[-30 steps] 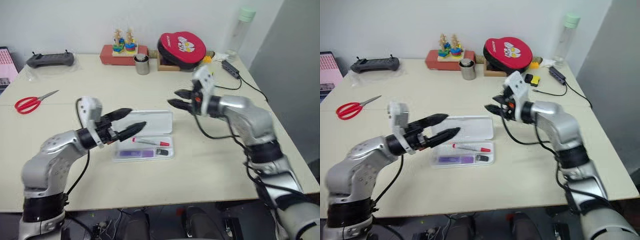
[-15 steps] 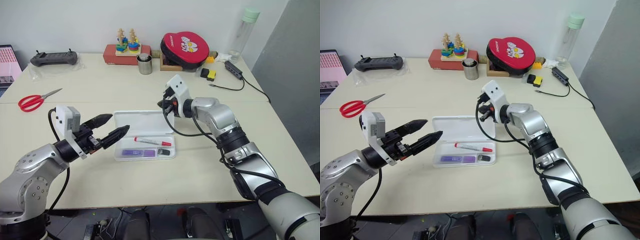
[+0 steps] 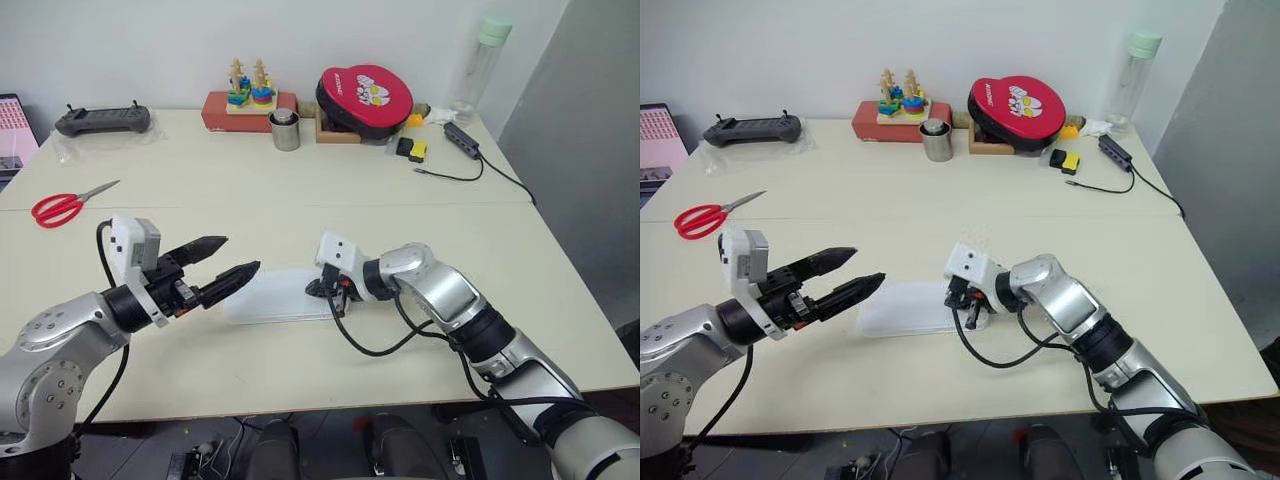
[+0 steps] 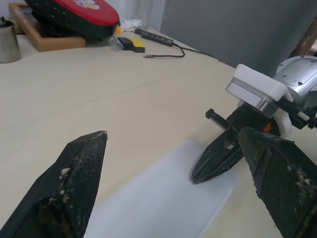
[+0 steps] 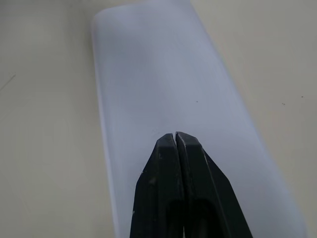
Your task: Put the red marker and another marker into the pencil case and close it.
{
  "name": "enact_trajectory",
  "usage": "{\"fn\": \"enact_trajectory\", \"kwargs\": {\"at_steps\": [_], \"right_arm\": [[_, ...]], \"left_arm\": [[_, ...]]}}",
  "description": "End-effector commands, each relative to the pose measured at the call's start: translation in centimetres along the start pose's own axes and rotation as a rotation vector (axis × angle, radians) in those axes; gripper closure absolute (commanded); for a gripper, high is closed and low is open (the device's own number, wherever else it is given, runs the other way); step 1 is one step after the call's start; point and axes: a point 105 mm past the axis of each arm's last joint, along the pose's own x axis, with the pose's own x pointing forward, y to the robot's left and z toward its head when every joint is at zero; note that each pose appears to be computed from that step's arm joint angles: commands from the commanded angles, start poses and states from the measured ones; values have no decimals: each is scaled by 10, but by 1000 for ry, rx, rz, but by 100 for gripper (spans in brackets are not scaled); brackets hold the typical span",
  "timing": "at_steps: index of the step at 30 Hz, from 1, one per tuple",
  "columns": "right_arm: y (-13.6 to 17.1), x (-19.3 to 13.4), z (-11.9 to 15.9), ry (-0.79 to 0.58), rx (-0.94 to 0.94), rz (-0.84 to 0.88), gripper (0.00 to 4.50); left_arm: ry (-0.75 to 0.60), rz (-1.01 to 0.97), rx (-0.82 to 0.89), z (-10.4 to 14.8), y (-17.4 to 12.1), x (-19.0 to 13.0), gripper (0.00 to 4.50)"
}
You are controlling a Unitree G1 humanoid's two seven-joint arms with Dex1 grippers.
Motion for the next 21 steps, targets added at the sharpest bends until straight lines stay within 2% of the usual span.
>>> {"fn": "enact_trajectory", "kwargs": {"at_steps": [1,6,10,16,17,21], "right_arm": [[3,3,-13,4,72,-2,446],[-20,-37,29,-310,197,-78,446],[-47,-91,25,-431,257,-227,368],[-63,-140,-6,-374,293,-392,218],[-64,-145,-9,-366,298,-409,204],[-65,-151,-15,-341,299,-440,98]], "left_arm": [[-1,9,41,4,0,6,0],[37,228,27,-14,42,4,0],[37,397,70,-14,81,2,0],[90,483,127,-20,109,-11,0],[96,488,133,-19,112,-14,0],[128,507,152,-19,123,-26,0]]}}
